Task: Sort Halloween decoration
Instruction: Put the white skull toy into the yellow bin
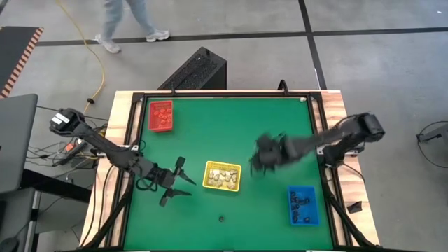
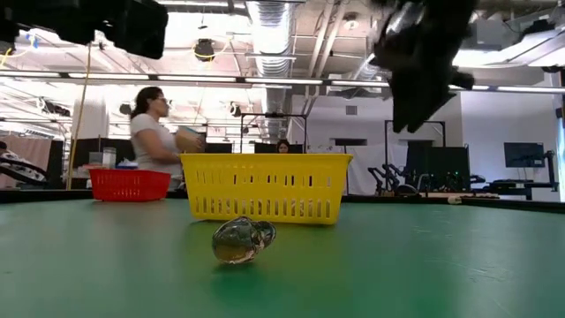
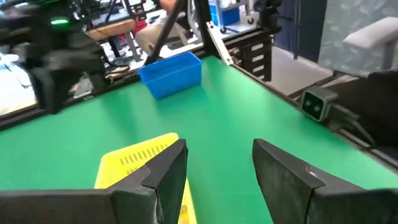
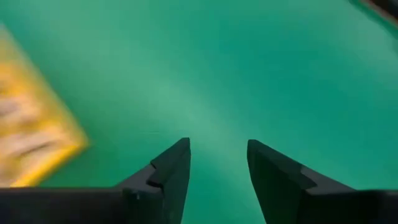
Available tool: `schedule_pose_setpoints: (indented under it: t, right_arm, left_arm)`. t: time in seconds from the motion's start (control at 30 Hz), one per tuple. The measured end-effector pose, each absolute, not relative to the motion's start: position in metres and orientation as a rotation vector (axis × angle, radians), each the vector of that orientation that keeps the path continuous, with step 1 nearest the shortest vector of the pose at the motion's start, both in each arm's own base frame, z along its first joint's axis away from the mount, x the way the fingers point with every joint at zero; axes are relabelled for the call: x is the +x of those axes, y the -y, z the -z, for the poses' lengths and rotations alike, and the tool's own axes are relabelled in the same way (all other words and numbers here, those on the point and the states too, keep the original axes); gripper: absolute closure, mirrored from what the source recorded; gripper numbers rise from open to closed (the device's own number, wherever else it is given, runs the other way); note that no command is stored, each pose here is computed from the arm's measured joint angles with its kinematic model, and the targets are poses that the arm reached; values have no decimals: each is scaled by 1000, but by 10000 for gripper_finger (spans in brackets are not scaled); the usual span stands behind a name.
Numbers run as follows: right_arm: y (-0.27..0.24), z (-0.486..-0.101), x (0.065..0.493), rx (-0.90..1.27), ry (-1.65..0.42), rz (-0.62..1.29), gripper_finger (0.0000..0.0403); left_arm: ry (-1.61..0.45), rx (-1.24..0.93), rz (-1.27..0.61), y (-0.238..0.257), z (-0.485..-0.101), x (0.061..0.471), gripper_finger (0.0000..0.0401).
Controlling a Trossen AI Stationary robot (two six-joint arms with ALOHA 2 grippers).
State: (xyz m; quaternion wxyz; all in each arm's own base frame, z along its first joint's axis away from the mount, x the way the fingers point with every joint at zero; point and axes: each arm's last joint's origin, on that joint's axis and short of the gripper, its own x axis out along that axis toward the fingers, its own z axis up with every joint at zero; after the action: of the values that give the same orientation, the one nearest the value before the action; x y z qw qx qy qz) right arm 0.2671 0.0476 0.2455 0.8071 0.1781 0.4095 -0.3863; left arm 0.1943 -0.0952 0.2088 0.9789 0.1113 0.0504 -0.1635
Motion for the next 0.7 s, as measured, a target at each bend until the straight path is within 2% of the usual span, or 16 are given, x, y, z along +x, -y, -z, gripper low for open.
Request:
schedule_pose_setpoints:
  t: [0.17, 0.37, 0.6, 0.7]
  right_arm:
    - [64, -257, 238, 462, -1061, 1070, 220]
    - [187, -246, 186, 649, -1136, 1157, 198]
    - [266, -206, 135, 760, -1154, 1283, 174]
    - [280, -193, 137, 749, -1195, 1253, 174]
  left_arm:
    - [-88, 298, 349, 82, -209, 201, 227]
    - [-43, 323, 341, 58, -221, 213, 228]
    - [-33, 359, 237, 19, -228, 222, 228]
    - [-43, 347, 200, 0, -228, 223, 228]
